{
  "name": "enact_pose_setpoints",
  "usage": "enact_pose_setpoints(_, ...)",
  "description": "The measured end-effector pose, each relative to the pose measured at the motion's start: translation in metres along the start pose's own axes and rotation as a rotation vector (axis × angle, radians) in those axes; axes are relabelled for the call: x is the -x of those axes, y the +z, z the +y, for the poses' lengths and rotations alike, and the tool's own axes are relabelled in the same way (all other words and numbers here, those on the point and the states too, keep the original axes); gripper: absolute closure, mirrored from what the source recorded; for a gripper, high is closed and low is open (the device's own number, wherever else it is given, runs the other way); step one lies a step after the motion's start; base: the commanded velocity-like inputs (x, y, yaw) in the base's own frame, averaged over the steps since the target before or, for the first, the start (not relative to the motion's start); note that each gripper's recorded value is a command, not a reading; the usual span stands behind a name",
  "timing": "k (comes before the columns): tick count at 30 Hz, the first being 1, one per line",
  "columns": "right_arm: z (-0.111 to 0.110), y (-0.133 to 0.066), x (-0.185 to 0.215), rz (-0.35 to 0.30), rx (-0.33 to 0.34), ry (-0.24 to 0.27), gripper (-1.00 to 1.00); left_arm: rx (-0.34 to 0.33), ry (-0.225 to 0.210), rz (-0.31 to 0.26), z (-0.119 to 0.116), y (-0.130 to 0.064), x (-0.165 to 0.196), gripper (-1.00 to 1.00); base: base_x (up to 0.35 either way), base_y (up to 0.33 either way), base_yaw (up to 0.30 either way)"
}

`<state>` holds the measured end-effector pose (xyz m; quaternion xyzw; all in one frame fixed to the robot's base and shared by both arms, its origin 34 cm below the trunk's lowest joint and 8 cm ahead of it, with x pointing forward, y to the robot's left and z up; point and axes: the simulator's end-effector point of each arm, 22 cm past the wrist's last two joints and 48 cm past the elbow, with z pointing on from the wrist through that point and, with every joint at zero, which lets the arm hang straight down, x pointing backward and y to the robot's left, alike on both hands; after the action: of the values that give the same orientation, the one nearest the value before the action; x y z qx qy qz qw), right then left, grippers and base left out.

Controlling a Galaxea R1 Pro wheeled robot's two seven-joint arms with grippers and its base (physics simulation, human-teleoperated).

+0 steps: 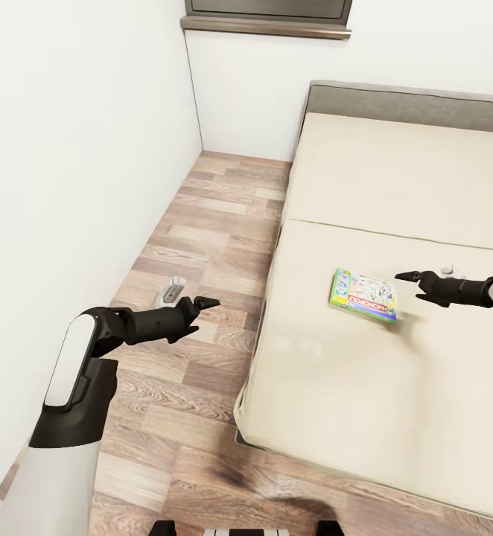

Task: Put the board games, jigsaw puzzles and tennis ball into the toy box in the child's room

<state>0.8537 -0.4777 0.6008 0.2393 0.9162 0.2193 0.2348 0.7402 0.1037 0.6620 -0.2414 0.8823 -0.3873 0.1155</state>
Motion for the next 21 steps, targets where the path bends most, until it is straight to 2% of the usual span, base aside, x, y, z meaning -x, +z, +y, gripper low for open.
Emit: enact_pose_setpoints(21, -0.011, 0.011, -0.009, 0.018, -0.013, 0.009, -1.0, 0.012, -0.016, 0.016, 0.011, 0.009, -0.004, -1.0, 0.0, 0.0, 0.0)
